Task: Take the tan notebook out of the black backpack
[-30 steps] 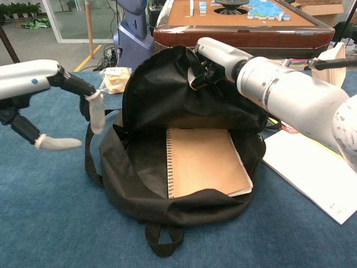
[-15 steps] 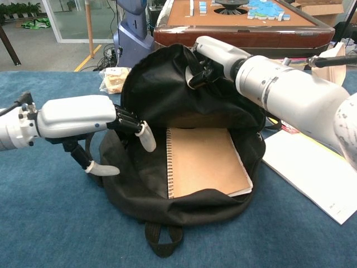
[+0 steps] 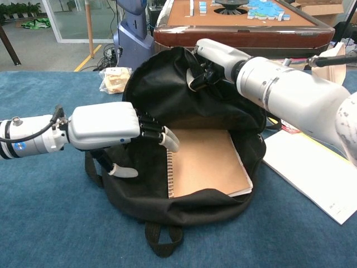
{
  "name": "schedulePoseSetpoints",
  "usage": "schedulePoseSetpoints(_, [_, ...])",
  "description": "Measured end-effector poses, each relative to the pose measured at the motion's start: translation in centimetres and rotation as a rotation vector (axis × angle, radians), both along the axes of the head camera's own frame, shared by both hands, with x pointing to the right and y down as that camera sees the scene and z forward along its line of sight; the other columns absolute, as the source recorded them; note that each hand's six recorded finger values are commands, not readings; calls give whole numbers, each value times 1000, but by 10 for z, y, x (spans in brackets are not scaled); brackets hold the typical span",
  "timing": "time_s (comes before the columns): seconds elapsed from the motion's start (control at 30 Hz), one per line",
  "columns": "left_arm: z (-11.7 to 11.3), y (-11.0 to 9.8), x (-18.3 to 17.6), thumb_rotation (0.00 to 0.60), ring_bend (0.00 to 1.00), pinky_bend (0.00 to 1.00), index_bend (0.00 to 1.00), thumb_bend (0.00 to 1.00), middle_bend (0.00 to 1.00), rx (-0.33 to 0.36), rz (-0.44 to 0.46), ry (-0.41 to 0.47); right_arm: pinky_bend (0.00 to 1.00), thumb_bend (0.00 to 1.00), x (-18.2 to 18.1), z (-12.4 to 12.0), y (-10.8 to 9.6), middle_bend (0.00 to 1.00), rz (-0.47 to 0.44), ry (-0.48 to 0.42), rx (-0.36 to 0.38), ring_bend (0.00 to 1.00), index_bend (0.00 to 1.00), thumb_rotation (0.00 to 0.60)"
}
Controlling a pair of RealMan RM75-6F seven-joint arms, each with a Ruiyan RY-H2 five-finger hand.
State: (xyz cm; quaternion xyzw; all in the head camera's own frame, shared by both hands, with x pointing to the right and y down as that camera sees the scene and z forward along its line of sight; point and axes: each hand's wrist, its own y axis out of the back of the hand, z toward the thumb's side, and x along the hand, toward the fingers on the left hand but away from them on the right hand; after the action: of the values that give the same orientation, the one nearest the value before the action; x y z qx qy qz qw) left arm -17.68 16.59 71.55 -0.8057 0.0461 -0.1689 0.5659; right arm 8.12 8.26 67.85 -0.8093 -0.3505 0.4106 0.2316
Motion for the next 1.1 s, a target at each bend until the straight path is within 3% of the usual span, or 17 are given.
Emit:
schedulePoseSetpoints(0.53, [22,11,29,600,207,290,165,248,175,-13,42,-36,143,814,-1,4,1,350,-9,13,-8,173,738,600])
schedulePoseSetpoints(1.1, [33,11,39,600,69,214,0,207,8,-46,-65,-38,143,814,7,6,0,350,-1,23,-11,173,738,600])
